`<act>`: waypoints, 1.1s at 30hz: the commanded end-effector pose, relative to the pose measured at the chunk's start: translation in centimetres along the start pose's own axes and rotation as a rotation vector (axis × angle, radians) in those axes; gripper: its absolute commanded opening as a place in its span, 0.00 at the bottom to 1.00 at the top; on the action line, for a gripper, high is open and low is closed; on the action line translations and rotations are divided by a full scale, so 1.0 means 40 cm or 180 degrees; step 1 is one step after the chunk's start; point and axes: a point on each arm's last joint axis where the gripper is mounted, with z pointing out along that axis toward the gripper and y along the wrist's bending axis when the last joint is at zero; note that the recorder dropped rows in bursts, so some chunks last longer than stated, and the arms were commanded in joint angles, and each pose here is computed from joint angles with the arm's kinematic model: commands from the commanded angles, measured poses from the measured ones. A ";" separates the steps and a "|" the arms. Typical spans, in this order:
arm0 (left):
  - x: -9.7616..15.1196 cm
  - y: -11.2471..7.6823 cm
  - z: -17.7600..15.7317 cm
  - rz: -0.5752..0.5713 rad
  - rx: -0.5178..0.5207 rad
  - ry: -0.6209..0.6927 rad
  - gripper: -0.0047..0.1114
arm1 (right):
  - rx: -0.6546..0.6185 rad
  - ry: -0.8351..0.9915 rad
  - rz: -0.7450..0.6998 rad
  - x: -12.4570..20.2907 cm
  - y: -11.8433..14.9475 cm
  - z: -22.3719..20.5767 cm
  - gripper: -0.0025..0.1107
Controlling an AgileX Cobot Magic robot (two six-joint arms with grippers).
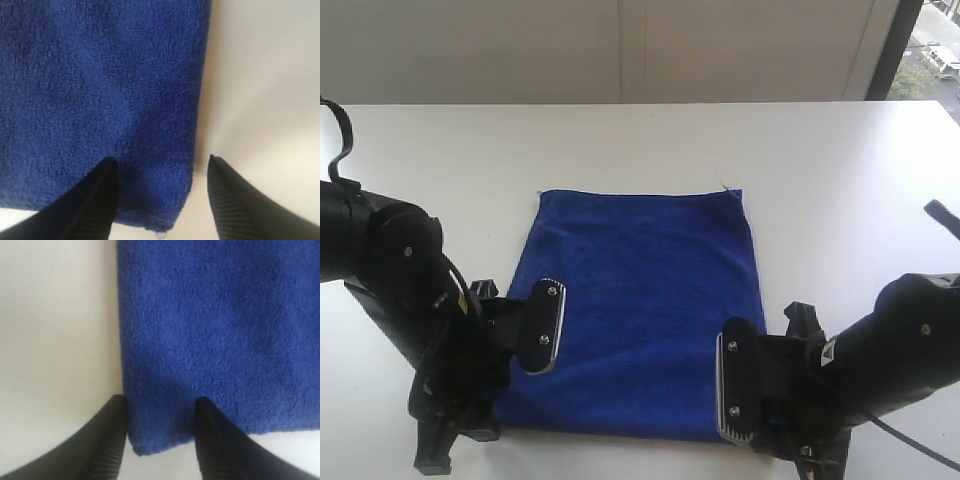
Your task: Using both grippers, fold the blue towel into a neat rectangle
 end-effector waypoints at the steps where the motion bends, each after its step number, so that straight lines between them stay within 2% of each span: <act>1: -0.001 -0.003 -0.002 0.0016 0.0024 0.0007 0.54 | -0.0120 0.0092 -0.0035 0.008 0.008 0.023 0.31; 3: 0.001 -0.001 0.003 0.0013 0.0039 0.0024 0.52 | -0.0140 0.0105 -0.0033 0.009 0.008 0.026 0.23; 6: 0.003 -0.001 0.014 0.0006 0.0085 0.0057 0.41 | -0.0146 0.0104 -0.0034 0.009 0.009 0.025 0.11; 7: 0.004 -0.001 0.024 0.0000 0.0121 0.0083 0.30 | -0.0161 0.0109 -0.0052 0.009 0.010 0.023 0.04; 11: 0.006 -0.002 0.029 0.0002 0.0153 0.0108 0.07 | -0.0132 0.0123 -0.0182 0.009 0.009 0.013 0.02; 12: 0.008 -0.002 0.029 0.0044 0.0157 0.0139 0.04 | -0.0103 0.0110 -0.0207 0.008 0.008 0.007 0.02; 17: 0.004 -0.001 -0.007 0.0123 0.0111 0.0139 0.04 | 0.0105 -0.0026 -0.0272 -0.002 0.002 -0.034 0.02; 19: -0.010 0.006 -0.064 0.0026 -0.0122 -0.0025 0.04 | 0.0357 -0.0208 -0.0130 -0.016 -0.008 -0.081 0.02; 23: -0.021 0.017 -0.121 0.0059 -0.0566 -0.0284 0.04 | 0.0847 -0.0390 0.0085 -0.032 -0.043 -0.135 0.02; 25: -0.026 0.035 -0.129 -0.0042 -0.0845 -0.0376 0.04 | 0.0996 -0.0426 0.0127 -0.035 -0.059 -0.144 0.02; 30: -0.023 0.066 -0.140 -0.0159 -0.1253 -0.0423 0.04 | 0.1273 -0.0530 0.0443 -0.025 -0.107 -0.168 0.02; 33: -0.001 0.097 -0.151 -0.0522 -0.1446 -0.0566 0.04 | 0.1403 -0.0605 0.0570 -0.028 -0.135 -0.177 0.02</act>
